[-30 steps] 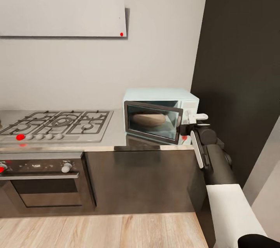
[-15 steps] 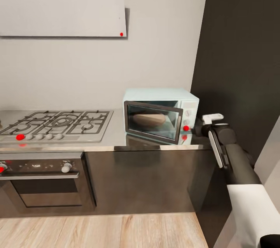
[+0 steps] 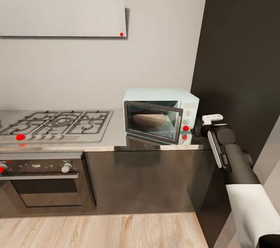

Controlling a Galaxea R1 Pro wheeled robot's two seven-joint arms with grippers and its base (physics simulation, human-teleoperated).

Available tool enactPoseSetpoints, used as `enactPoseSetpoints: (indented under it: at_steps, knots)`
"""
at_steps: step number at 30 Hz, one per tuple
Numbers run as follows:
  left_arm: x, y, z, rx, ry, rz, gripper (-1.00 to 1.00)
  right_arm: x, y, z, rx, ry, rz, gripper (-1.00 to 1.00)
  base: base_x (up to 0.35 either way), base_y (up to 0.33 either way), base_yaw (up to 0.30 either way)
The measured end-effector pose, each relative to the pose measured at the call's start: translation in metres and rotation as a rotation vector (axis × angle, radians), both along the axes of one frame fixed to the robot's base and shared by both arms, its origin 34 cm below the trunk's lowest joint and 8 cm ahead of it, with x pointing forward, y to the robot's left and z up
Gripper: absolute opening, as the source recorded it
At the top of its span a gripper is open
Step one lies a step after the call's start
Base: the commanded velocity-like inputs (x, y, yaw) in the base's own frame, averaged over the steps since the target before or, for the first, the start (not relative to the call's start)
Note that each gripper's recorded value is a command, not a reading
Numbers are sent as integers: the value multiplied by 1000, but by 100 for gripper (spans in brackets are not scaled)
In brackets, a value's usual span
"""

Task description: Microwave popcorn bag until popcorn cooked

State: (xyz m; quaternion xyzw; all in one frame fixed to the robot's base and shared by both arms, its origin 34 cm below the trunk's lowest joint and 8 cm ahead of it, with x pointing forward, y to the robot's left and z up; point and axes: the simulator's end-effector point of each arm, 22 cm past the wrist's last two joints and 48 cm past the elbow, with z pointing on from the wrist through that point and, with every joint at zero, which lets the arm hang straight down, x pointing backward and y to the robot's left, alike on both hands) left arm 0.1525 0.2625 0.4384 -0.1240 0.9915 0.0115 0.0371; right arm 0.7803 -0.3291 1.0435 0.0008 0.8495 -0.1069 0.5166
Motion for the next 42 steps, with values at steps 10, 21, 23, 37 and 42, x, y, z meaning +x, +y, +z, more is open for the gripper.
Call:
enactPoseSetpoints:
  at_steps: [10, 21, 23, 37, 42]
  knots:
    - [-1, 0, 0, -1, 2, -2, 100, 0, 0, 1, 1, -6, 2, 100, 230, 0, 0]
    - [-1, 0, 0, -1, 2, -2, 100, 3, 7, -2, 21, -5, 24, 100, 254, 0, 0]
    - [-1, 0, 0, -1, 3, -2, 100, 4, 10, -7, 37, 5, 34, 100, 26, 0, 0]
    - [0, 0, 0, 0, 1, -2, 100, -6, 82, -25, 256, 65, 312, 100, 2, 0, 0]
    - [-1, 0, 0, 0, 2, -1, 100, -15, 102, -33, 292, 88, 392, 100, 0, 0, 0]
